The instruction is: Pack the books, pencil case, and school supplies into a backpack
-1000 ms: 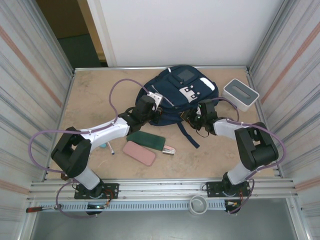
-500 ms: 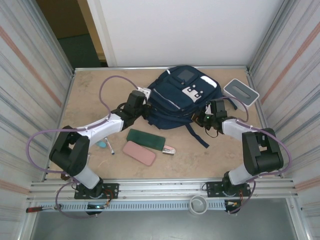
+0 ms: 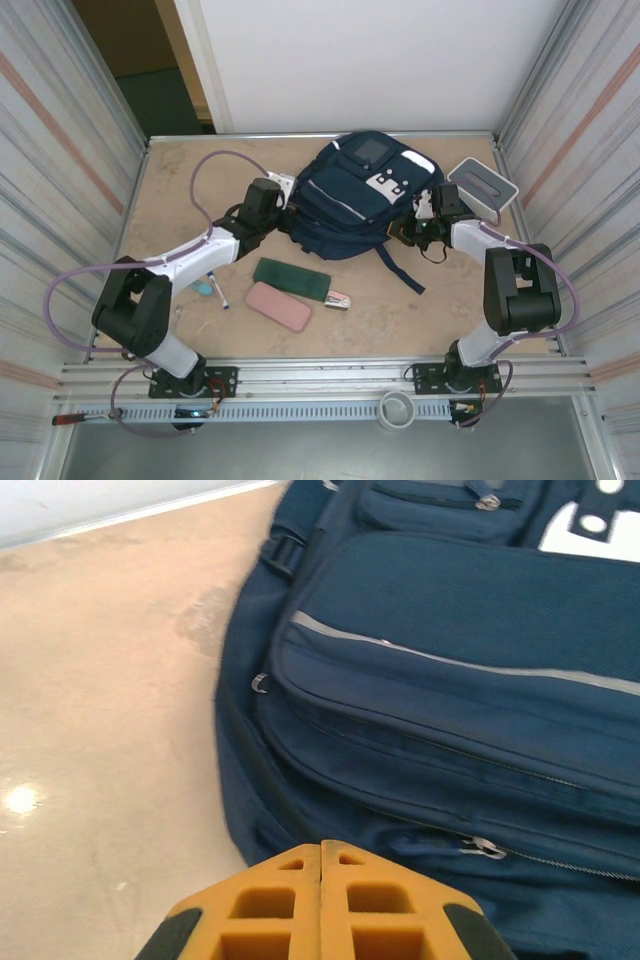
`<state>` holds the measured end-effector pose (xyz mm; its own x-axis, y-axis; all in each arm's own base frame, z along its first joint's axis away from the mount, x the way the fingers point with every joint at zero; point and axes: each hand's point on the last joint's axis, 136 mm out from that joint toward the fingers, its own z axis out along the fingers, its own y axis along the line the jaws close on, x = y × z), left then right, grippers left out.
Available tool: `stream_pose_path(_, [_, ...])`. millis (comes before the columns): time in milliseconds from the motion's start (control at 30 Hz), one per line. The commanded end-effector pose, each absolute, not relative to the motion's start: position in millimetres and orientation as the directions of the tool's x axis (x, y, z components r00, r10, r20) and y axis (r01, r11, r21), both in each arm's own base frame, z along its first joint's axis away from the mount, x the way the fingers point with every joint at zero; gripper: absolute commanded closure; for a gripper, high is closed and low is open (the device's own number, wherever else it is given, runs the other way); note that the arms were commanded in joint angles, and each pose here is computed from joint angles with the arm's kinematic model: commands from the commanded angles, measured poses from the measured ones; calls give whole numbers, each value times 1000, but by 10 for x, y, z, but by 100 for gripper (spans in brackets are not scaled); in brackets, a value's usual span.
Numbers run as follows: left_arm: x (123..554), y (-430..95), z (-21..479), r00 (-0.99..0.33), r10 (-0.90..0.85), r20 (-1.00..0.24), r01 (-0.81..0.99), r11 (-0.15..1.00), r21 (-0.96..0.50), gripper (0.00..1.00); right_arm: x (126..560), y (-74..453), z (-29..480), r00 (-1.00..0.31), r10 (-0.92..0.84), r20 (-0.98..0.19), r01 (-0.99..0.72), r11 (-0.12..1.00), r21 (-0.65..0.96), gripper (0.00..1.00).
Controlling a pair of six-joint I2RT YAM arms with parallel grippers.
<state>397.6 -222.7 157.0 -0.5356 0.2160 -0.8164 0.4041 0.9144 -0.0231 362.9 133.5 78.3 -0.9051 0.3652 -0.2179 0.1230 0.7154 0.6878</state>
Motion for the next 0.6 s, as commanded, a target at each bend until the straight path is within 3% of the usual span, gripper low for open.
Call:
stream_pose_path(0, [3885, -2388, 1548, -567, 212, -796, 465, 880, -97, 90, 3579, 1340, 781, -920, 311, -238, 76, 739, 670, 82])
stream_pose_path(100, [3897, -2378, 1527, -596, 205, -777, 452, 885, -114, 78, 3523, 1192, 819, -909, 289, -300, 63, 807, 587, 68])
stream_pose_path(300, [3969, -2140, 1462, -661, 78, -746, 344, 915, -210, 57, 3580, 1300, 1374, -789, 56, -612, -186, 928, 323, 41])
stream_pose_path(400, [3980, -2038, 1448, -667, 48, -744, 312, 924, -220, 52, 3665, 1651, 1558, -705, -153, -693, -347, 926, 147, 37])
stream_pose_path(567, [3934, -1967, 1435, -673, 60, -738, 301, 932, -199, 49, 3890, 2214, 1523, -642, -375, -668, -498, 867, -8, 36])
